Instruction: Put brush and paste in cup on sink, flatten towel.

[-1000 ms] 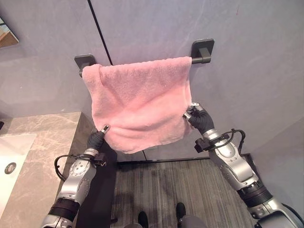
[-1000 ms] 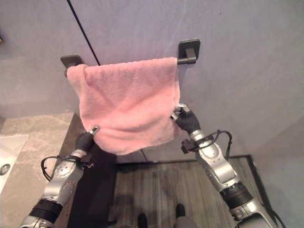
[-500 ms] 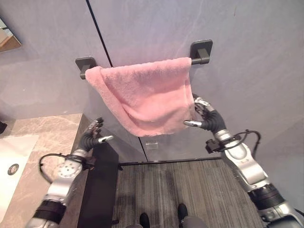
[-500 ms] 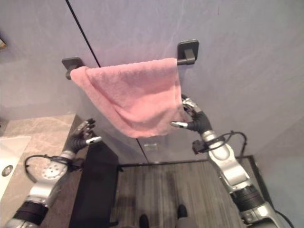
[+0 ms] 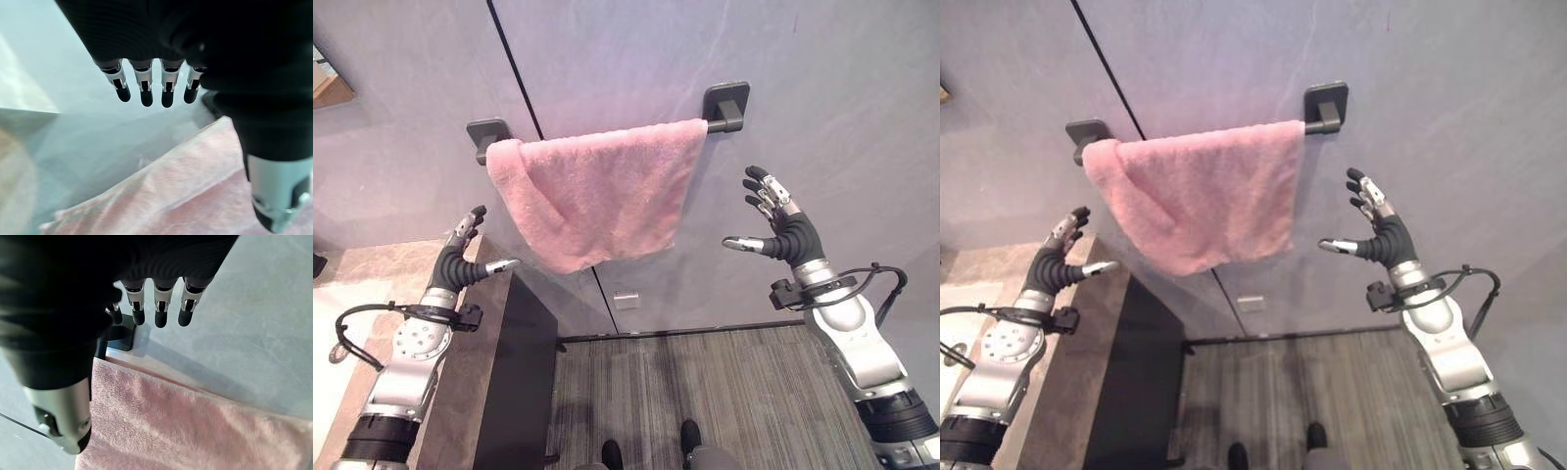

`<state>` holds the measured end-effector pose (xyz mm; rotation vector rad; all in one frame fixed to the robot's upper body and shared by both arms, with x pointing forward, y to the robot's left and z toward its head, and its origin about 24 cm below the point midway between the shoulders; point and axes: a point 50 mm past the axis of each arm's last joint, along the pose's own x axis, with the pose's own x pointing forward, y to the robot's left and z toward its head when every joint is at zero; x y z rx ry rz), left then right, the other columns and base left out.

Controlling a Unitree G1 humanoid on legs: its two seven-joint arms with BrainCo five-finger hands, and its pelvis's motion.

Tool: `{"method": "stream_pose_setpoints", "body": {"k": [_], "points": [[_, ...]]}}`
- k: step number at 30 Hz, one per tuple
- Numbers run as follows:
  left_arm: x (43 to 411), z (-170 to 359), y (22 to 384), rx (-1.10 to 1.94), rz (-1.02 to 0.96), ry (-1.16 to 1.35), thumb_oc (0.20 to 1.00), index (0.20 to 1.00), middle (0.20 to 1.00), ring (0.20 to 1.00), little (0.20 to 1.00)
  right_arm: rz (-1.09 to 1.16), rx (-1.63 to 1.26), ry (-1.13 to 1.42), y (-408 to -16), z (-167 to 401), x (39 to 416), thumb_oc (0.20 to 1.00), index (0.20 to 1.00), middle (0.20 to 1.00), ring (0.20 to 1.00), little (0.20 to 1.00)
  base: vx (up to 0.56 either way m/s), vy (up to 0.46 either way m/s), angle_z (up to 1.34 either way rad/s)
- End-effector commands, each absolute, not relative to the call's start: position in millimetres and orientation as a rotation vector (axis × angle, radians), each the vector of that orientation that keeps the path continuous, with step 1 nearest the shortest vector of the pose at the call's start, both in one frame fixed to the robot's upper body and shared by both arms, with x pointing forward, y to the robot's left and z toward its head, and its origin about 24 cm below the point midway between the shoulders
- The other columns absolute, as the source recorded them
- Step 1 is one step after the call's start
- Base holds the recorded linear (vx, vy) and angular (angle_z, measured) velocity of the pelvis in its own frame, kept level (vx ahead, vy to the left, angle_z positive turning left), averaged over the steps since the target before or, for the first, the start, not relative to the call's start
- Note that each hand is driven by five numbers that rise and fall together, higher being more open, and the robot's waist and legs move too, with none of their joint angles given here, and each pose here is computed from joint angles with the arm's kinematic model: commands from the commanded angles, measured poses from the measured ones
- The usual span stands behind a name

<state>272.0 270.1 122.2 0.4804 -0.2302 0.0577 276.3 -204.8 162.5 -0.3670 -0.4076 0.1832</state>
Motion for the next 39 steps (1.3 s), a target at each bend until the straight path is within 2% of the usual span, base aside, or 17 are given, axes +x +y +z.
{"method": "stream_pose_setpoints", "body": {"k": [1, 18, 24, 25, 26, 28, 31, 33, 39], "points": [[283.1, 151.4, 270.2, 0.402, 0.076, -0.359, 1.000, 1.000, 1.000, 1.000, 1.000, 0.258, -0.226, -0.488, -185.8, 176.7, 282.6, 1.000, 1.000, 1.000, 1.000, 1.000, -0.01, -0.023, -0.04], [293.6, 169.7, 270.4, 0.280, 0.120, -0.429, 1.000, 1.000, 1.000, 1.000, 1.000, 0.308, -0.170, -0.427, -170.4, 174.0, 300.4, 1.000, 1.000, 1.000, 1.000, 1.000, 0.00, -0.007, -0.02], [291.9, 151.9, 271.8, 0.067, 0.098, -0.375, 1.000, 1.000, 1.000, 1.000, 1.000, 0.315, -0.177, -0.420, -171.4, 172.4, 298.7, 1.000, 1.000, 1.000, 1.000, 1.000, 0.01, -0.002, 0.00], [292.5, 149.5, 271.2, 0.042, 0.090, -0.366, 0.821, 0.821, 0.821, 0.821, 0.821, 0.317, -0.178, -0.420, -171.4, 172.3, 298.7, 1.000, 1.000, 1.000, 1.000, 1.000, 0.00, 0.000, 0.00], [293.8, 147.4, 270.1, 0.035, 0.081, -0.353, 0.724, 0.724, 0.724, 0.724, 0.724, 0.318, -0.184, -0.420, -171.2, 172.4, 298.8, 1.000, 1.000, 1.000, 1.000, 1.000, 0.00, 0.000, 0.00], [294.3, 147.1, 269.7, 0.032, 0.076, -0.350, 0.715, 0.715, 0.715, 0.715, 0.715, 0.318, -0.186, -0.420, -170.9, 172.4, 299.0, 1.000, 1.000, 1.000, 1.000, 1.000, 0.00, 0.000, 0.00], [295.6, 148.8, 266.0, 0.014, 0.055, -0.355, 0.649, 0.649, 0.649, 0.649, 0.649, 0.328, -0.190, -0.413, -168.9, 170.1, 298.9, 1.000, 1.000, 1.000, 1.000, 1.000, 0.00, 0.000, 0.00], [296.1, 148.5, 264.9, 0.012, 0.049, -0.354, 0.664, 0.664, 0.664, 0.664, 0.664, 0.331, -0.191, -0.409, -168.3, 168.8, 298.8, 1.000, 1.000, 1.000, 1.000, 1.000, 0.00, 0.000, 0.00], [300.2, 152.0, 260.4, 0.007, 0.033, -0.362, 0.624, 0.624, 0.624, 0.624, 0.624, 0.340, -0.190, -0.400, -165.8, 165.6, 298.3, 1.000, 1.000, 1.000, 1.000, 1.000, 0.00, 0.000, 0.00]]}}
